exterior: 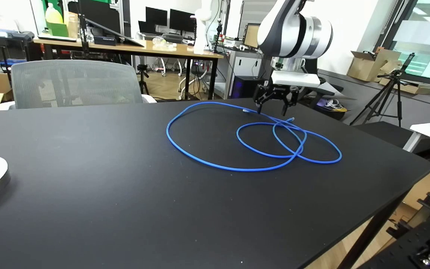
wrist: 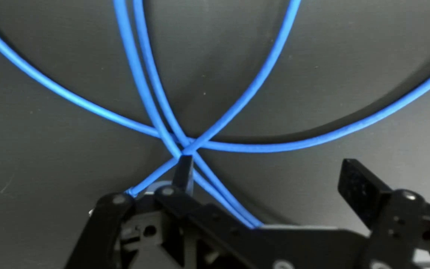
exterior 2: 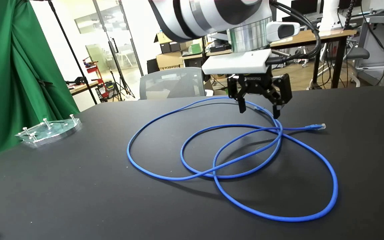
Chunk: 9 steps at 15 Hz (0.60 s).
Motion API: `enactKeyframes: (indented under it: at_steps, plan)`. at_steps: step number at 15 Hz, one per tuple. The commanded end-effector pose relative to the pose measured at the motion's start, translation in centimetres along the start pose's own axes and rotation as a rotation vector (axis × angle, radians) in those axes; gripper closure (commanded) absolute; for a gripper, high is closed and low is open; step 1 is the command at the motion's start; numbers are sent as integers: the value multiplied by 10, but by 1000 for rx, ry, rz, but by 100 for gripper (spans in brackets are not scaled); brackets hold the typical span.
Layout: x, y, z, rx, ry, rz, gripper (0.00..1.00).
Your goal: Untangle the blue cable
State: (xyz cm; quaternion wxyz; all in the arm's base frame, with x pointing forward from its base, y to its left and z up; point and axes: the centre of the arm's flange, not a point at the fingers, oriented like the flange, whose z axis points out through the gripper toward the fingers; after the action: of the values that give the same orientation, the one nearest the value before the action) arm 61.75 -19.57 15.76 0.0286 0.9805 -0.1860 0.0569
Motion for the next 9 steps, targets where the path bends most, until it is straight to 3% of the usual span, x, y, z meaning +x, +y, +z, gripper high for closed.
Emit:
enactKeyframes:
  at_steps: [1,9]
  plan:
    - [-5,-14,9,-21,29,72,0]
    - [-53,-38,5,-56,90,154,0]
